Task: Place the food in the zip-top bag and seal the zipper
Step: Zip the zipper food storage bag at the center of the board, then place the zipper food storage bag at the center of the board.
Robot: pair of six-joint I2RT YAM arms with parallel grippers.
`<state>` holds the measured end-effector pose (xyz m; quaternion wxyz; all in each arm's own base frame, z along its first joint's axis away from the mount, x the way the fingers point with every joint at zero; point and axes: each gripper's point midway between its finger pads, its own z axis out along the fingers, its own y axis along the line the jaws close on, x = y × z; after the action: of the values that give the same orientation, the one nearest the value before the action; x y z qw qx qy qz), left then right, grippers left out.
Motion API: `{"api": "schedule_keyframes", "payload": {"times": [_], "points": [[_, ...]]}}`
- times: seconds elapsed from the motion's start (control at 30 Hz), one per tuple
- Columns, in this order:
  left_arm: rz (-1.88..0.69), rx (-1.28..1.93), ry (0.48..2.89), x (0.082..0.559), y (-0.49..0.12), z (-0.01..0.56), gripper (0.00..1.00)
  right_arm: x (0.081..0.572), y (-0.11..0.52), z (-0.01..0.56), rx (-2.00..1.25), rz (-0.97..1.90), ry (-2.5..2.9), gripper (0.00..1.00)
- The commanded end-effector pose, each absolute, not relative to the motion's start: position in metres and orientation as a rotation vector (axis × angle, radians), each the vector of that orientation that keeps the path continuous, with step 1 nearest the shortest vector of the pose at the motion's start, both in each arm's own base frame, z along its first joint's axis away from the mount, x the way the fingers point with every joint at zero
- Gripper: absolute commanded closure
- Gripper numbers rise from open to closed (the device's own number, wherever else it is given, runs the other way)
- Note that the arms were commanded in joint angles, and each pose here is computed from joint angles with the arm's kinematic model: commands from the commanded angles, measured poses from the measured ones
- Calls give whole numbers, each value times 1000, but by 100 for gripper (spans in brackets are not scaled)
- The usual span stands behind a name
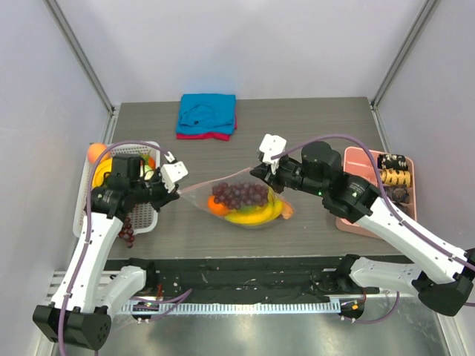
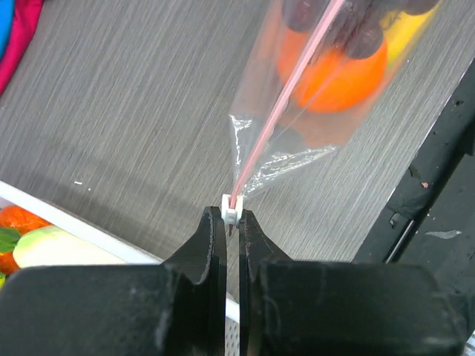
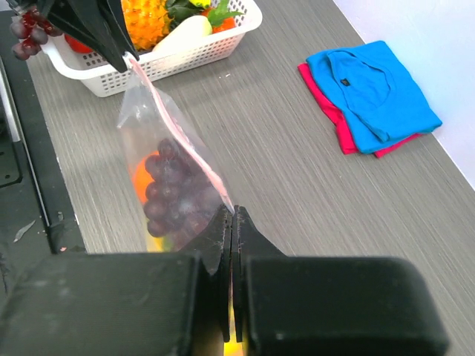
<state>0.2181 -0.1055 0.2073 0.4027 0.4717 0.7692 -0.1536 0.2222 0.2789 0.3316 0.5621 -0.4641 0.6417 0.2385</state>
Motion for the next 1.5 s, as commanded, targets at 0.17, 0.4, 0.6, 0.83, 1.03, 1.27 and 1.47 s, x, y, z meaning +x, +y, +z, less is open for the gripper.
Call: {"api": "schedule_keyframes", "payload": {"times": [0.17,0.4,0.6,0.83,1.03,1.27,1.47], "points": [[-240,1142,2035,220,-79,207,85,223,271,390,-984,562,1338,99],[-526,1121,1808,215,-128,269,34,217,280,390,-1020,614,1314,99],[-650,1151,1705,222,-165,282,22,216,281,390,-1023,625,1311,99],[-604,1226,1623,241,-198,279,18,204,283,390,-1068,666,1280,99],[-634,1249,1597,251,-211,284,20,194,285,390,-1113,698,1249,99],[-621,1315,1471,240,-213,293,21,190,287,387,-1148,709,1239,99],[-758,1394,1470,218,-231,284,30,194,290,390,-1135,705,1226,99]]}}
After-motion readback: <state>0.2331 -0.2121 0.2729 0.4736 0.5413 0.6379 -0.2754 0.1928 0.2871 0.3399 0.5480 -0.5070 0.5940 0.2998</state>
